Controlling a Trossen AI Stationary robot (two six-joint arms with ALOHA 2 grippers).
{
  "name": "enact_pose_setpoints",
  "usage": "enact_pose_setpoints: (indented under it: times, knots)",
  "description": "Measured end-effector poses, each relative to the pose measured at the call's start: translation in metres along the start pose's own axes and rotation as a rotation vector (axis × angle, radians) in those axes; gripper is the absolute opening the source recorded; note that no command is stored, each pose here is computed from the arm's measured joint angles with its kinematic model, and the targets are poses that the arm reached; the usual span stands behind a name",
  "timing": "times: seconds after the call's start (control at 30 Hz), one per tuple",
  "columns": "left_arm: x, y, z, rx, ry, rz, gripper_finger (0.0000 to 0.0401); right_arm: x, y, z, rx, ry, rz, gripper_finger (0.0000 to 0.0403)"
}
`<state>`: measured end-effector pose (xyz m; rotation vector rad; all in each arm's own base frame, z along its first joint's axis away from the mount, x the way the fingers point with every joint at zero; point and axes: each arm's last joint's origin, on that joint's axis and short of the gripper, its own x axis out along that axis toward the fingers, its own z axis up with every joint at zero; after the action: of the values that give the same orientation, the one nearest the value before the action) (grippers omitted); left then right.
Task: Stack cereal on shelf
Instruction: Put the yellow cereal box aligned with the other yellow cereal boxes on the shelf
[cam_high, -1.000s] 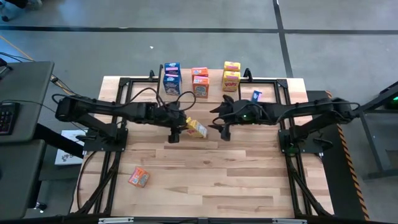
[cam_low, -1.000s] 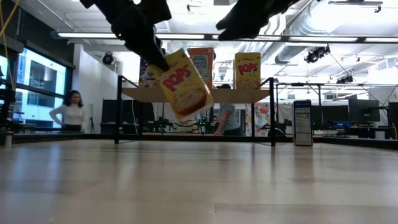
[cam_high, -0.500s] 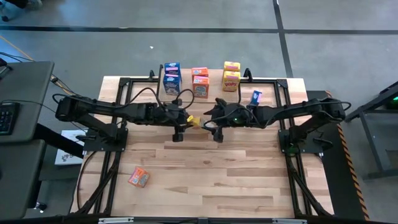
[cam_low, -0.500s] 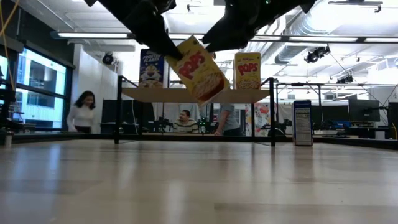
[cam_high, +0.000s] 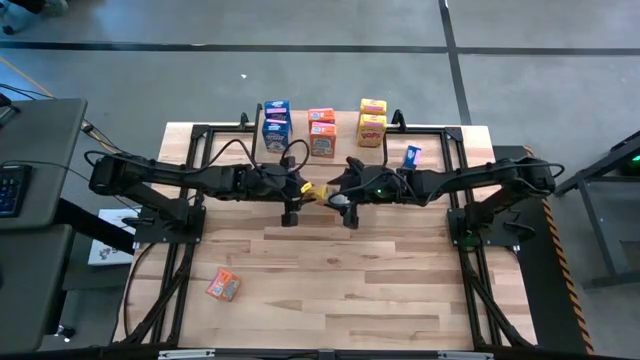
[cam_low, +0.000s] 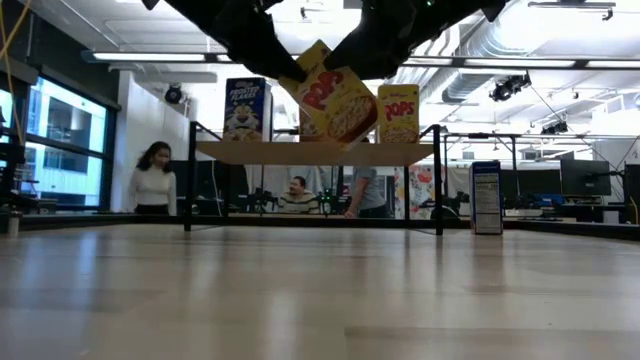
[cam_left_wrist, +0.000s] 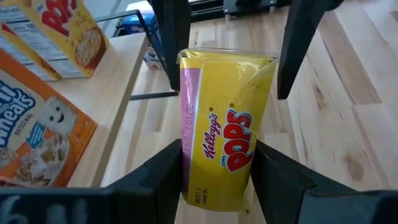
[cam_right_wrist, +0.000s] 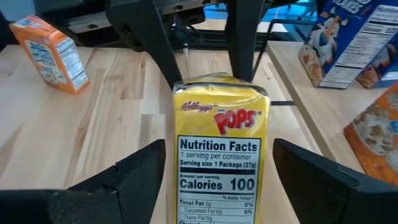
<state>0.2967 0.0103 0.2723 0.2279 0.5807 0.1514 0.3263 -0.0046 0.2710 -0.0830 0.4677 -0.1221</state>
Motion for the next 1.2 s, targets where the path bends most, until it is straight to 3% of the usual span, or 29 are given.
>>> enact_pose_setpoints:
  times: [0.23,0.53,1.2]
  knots:
    - [-0.0001,-0.0019,0.0013,-0.003,-0.023,-0.075,0.0164,-0.0001,0.0013,0.0000,0.001,-0.001,0.035,0.0233]
    - [-0.0002,-0.0018,0.0023,-0.027,-0.032,-0.074,0.0164,-0.0001,0.0010,0.0000,0.011,0.000,0.031,0.0183]
    - [-0.0001,-0.0014,0.0038,-0.059,-0.052,-0.069,0.0173,-0.0004,0.0008,0.0002,0.011,-0.002,0.031,0.0173]
